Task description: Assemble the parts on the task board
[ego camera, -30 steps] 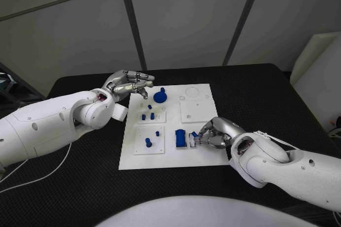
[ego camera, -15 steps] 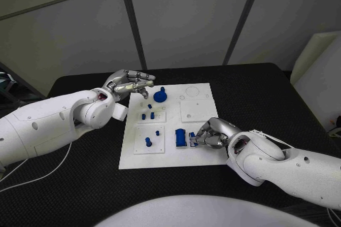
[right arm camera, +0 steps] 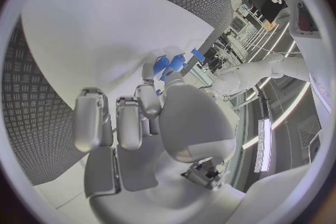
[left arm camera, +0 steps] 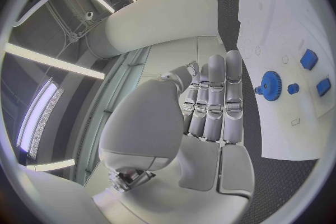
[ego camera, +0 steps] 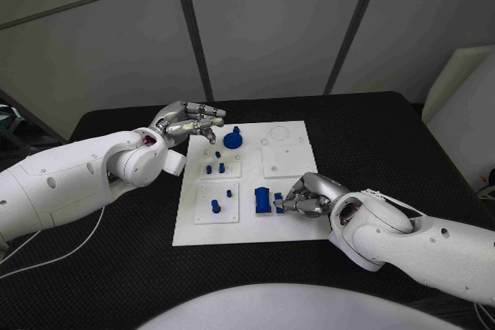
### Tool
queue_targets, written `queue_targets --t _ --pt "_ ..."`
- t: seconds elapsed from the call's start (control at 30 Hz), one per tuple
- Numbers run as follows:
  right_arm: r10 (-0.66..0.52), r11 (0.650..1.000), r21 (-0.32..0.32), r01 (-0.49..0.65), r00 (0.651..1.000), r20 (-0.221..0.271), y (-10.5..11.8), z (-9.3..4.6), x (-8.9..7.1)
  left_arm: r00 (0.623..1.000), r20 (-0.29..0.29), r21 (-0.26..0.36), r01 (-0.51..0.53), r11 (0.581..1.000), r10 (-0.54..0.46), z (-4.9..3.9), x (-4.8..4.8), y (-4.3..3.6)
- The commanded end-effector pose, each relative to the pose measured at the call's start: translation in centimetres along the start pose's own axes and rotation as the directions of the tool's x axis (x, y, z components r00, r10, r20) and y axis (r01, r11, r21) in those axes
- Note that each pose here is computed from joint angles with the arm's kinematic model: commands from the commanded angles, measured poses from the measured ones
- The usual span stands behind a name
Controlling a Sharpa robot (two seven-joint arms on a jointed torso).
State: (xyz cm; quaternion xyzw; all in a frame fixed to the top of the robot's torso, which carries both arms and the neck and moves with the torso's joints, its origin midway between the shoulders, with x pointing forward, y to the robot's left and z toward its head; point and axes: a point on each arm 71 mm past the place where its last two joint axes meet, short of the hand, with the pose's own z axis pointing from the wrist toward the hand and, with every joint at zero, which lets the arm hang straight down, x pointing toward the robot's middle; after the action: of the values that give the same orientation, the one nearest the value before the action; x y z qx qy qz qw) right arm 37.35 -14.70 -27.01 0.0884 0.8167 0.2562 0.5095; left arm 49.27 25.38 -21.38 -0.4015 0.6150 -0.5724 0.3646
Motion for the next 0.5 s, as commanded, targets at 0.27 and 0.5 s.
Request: queue_targets --t 0.27,0.5 --pt "0.002 1.0 -0.014 -0.002 1.0 -0.006 0.06 -0.01 -0.03 1.0 -0.014 0.001 0.007 1.0 -0.007 0.02 0.1 -0.11" --pt "-0.019 0.999 -0.044 0.018 0.999 -0.028 -0.22 -0.32 -0.13 1.0 -0.013 0.001 0.007 1.0 -0.007 -0.01 0.08 -0.11"
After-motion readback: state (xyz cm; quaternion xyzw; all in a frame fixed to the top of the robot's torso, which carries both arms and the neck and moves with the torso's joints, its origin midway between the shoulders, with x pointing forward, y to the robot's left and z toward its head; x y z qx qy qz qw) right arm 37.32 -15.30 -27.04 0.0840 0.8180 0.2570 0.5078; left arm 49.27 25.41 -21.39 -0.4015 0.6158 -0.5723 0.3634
